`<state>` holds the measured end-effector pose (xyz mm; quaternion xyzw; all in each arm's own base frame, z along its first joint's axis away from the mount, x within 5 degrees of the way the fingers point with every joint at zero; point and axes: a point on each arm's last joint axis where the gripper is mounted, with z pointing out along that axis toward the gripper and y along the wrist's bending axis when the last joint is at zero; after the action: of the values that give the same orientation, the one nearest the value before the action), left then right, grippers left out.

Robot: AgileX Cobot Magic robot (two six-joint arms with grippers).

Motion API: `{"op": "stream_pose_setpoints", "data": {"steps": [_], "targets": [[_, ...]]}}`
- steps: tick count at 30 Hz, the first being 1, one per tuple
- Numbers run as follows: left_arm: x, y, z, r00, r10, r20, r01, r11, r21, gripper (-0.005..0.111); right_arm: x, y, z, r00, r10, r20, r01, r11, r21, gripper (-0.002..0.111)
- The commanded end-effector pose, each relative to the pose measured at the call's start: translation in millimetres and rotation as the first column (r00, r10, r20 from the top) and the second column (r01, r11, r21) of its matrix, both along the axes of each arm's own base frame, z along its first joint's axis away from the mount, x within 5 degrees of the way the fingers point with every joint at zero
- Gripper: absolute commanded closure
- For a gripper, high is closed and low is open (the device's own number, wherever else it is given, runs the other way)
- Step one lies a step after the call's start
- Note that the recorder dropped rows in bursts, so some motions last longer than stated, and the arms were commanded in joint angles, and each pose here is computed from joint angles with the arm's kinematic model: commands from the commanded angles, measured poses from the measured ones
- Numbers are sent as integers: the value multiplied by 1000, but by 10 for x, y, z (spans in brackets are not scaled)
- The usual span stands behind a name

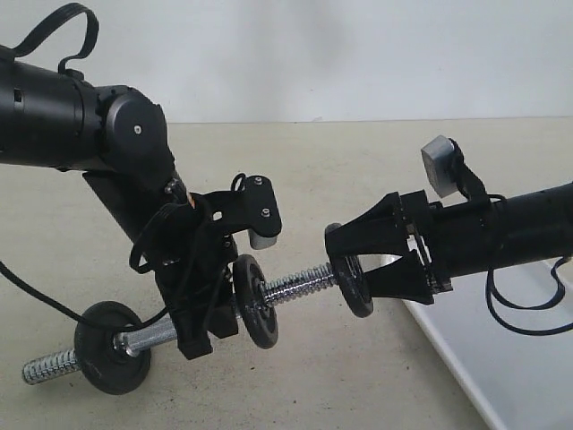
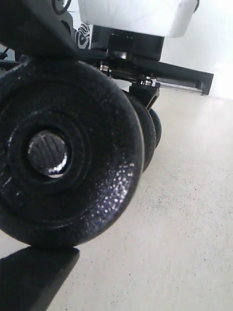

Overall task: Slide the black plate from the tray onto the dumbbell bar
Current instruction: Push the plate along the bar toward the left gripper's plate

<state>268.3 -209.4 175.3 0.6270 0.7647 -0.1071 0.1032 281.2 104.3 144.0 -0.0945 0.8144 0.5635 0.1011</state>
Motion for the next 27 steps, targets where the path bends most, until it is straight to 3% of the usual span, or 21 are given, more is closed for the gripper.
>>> {"op": "stream_pose_setpoints", "data": {"steps": [1, 13, 27], "targets": [[12, -48, 286, 997, 30, 67, -23, 995, -94, 102, 11, 11, 35, 1000, -7, 14, 7, 1000, 26, 108], [9, -52, 287, 998, 33, 62, -27, 995, -98, 102, -12, 249, 79, 999, 1, 50, -4, 997, 75, 108], [8, -55, 288, 998, 36, 59, -30, 994, -102, 102, 26, 251, 103, 997, -42, 60, 36, 994, 101, 108]]}}
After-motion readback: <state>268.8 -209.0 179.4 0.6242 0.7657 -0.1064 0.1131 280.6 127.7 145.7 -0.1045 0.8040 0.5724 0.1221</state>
